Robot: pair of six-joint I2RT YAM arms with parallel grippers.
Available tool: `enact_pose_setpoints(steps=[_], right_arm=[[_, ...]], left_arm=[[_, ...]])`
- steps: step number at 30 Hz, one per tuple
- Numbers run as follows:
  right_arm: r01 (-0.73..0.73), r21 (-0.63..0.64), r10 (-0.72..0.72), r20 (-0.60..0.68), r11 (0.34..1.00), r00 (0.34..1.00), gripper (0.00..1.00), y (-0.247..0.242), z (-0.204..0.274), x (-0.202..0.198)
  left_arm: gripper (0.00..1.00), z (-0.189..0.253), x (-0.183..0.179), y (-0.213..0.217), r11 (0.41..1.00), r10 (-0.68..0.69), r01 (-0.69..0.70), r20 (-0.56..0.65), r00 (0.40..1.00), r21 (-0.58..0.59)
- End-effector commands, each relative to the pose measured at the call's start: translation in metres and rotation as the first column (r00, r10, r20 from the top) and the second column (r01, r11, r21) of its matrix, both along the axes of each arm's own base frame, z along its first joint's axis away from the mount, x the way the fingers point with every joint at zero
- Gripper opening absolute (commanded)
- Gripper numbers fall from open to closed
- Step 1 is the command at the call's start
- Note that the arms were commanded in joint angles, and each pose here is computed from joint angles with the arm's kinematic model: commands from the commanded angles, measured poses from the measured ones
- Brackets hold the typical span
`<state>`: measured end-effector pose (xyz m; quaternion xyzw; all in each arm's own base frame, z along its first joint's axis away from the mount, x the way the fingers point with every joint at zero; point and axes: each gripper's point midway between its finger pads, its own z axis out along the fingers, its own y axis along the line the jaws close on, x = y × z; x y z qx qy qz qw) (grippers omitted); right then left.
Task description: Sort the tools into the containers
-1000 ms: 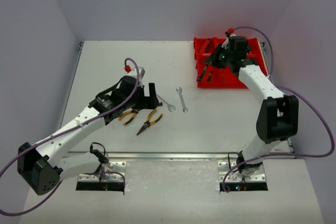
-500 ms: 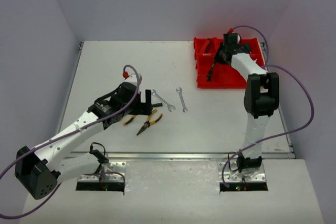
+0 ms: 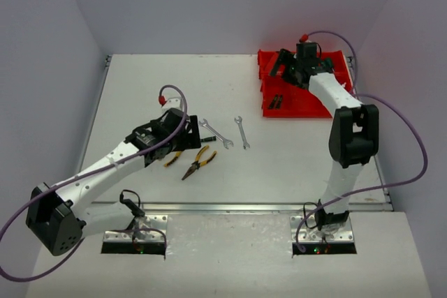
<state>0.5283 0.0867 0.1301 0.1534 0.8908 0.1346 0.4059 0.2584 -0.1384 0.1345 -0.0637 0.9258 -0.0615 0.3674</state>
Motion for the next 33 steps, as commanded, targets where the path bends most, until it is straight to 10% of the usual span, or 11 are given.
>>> enact_pose_setpoints(steps=[1,7,20,33], right_arm=[[-0.11,-0.022,0.112,0.128,0.994,0.985,0.99,0.024,0.085,-0.036],[-0.346,0.07,0.337,0.12,0.935,0.934,0.99,0.068,0.083,-0.113],[-0.338,0.103,0.322,0.139,0.936,0.936,0.99,0.053,0.046,-0.201],[-0.378,0.129,0.352,0.186,0.917,0.917,0.99,0.058,0.053,-0.217]], left_arm=[[1.0,0.01,0.026,-0.015,0.981,0.167,-0.166,0.0,0.986,-0.097],[0.99,-0.015,0.051,-0.022,0.93,0.361,-0.366,-0.091,0.928,-0.041],[0.86,-0.069,0.071,-0.035,0.599,0.775,-0.8,-0.231,0.588,-0.031],[0.64,-0.123,0.09,-0.046,0.581,0.795,-0.813,-0.24,0.556,0.039]])
